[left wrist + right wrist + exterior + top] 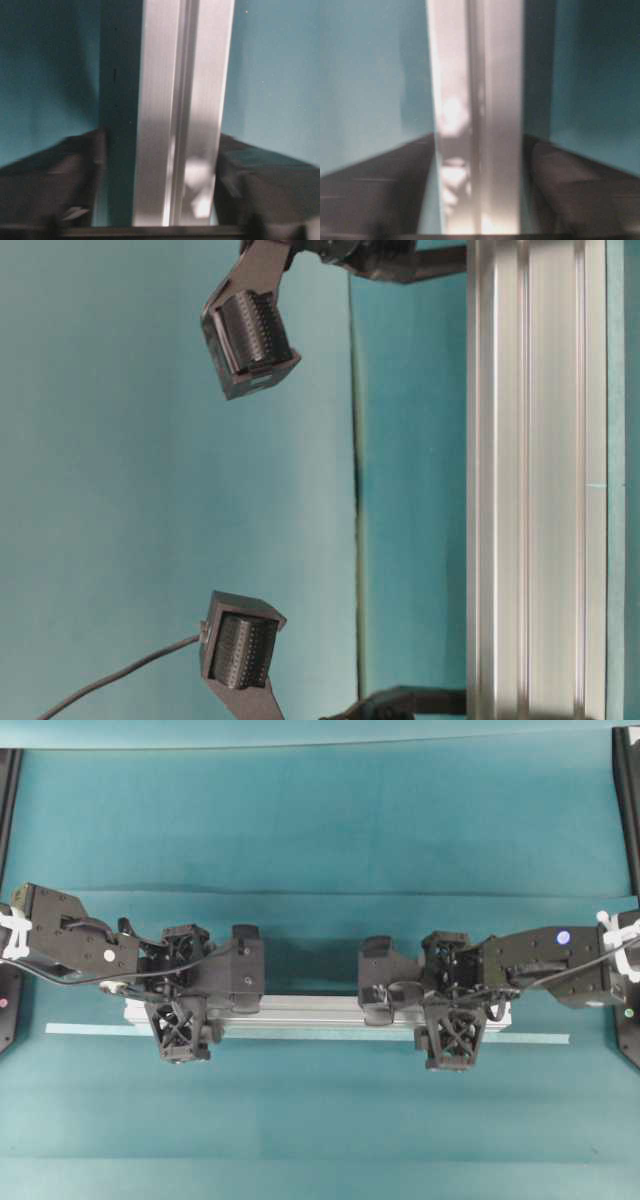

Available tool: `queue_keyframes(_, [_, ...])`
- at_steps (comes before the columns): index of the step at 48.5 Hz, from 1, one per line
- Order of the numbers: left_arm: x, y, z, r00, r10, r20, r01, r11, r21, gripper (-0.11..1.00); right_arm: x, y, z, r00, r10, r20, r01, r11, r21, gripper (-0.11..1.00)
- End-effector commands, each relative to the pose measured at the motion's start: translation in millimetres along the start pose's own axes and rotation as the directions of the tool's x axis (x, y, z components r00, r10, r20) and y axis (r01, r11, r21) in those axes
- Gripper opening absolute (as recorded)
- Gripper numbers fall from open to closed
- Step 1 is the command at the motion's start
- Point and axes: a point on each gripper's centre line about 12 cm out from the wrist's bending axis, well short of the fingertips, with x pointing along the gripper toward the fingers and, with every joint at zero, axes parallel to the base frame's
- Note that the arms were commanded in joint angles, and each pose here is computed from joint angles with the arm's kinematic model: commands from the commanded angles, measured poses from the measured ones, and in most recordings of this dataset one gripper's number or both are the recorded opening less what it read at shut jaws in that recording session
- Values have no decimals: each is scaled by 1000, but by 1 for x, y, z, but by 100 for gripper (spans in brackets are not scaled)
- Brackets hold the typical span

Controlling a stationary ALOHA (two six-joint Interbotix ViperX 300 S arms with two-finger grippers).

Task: Lift the metal rail with both hands.
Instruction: 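Close both grippers on the silver rail, then lift the rail with both grippers and move it away from the strip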

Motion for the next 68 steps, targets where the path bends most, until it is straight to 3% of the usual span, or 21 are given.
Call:
queue_keyframes(1, [-2, 3, 2, 1000, 3, 9, -3, 1000, -13, 51, 1, 4, 2, 1000, 7, -14, -7, 1000, -2, 49])
queue_keyframes(4, [-3, 2, 3, 1000, 3, 12, -3, 1000, -21, 38, 1, 4, 1, 1000, 8, -26, -8, 1000, -1, 46])
queue_keyframes(23, [-3, 2, 2, 1000, 2, 12, -2, 998, -56, 37, 1, 3, 1, 1000, 5, -28, -5, 1000, 1, 46])
queue_keyframes(40, [-6, 2, 5, 1000, 3, 19, -2, 998, -60, 37, -3, -4, 2, 1000, 0, -30, 1, 1000, 20, 46])
queue_keyframes(68, [-80, 4, 34, 999, 10, 48, -7, 998, -68, 37, -79, -12, 25, 998, 8, -58, -6, 999, 45, 46])
